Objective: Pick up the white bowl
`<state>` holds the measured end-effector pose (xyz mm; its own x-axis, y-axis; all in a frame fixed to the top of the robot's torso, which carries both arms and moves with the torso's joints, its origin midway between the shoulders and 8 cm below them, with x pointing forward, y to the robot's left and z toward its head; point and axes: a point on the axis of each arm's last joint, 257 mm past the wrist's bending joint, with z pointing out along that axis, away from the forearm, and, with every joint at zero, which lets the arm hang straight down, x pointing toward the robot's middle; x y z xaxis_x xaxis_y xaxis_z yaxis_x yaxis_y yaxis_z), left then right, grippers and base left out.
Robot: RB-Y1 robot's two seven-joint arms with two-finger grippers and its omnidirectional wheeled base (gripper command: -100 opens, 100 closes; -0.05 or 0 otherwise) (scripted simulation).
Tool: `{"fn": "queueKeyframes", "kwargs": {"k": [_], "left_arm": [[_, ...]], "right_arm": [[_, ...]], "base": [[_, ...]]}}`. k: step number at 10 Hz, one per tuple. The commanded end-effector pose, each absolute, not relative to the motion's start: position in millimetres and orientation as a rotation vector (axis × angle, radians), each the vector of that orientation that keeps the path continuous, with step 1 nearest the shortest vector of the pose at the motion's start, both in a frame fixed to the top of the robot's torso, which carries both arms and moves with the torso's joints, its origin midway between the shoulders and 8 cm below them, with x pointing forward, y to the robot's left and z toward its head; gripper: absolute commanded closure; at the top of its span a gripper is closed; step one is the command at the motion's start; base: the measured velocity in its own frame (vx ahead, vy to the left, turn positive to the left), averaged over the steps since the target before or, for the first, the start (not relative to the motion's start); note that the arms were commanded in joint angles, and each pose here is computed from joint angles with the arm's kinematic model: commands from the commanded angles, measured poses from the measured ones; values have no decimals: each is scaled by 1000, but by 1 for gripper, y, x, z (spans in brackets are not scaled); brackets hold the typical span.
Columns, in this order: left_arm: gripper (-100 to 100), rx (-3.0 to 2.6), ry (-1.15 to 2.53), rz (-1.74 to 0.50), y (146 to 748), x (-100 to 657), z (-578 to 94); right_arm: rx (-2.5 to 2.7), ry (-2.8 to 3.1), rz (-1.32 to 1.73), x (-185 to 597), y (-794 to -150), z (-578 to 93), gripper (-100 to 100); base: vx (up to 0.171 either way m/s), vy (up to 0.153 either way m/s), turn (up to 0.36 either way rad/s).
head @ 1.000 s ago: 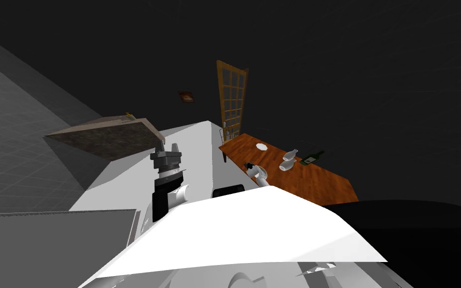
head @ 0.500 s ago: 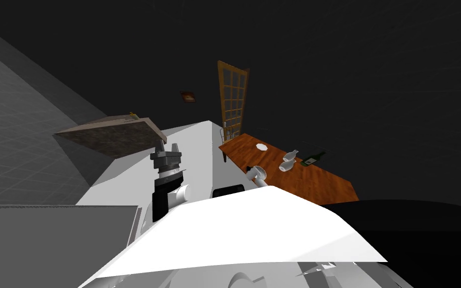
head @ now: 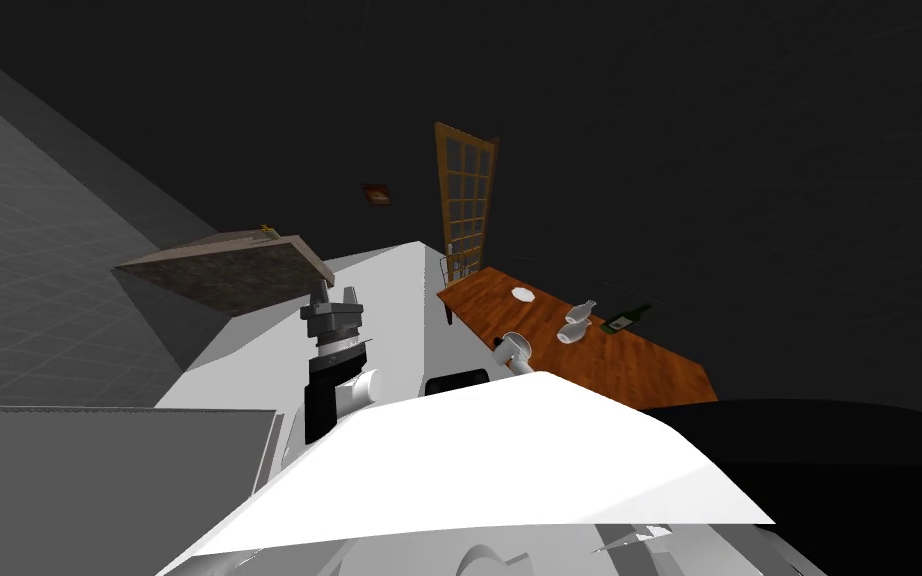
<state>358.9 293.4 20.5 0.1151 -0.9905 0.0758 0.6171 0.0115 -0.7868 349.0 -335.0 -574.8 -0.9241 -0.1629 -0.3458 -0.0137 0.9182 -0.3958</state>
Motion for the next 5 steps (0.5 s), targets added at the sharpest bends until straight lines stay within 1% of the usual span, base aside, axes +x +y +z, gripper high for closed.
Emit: {"fn": "queueKeyframes", "kwargs": {"k": [1, 2, 3, 4, 5], "left_arm": [[0, -793, 603, -1379, 293, 359, 21], [0, -793, 603, -1379, 293, 359, 21], [0, -793, 603, -1379, 293, 359, 21], [0, -793, 603, -1379, 293, 359, 21], [0, -793, 603, -1380, 293, 359, 21]], "right_arm": [[-171, 2748, -586, 332, -334, -585, -100], [-185, 2770, -595, 323, -334, -590, -100], [-175, 2755, -587, 331, -333, -586, -100], [-177, 2758, -589, 330, -333, -587, 0], [-167, 2758, -592, 322, -341, -593, -100]], "base": [[10, -41, 5], [7, -44, 4], [1, -19, 3], [0, 0, 0], [34, 11, 56]]}}
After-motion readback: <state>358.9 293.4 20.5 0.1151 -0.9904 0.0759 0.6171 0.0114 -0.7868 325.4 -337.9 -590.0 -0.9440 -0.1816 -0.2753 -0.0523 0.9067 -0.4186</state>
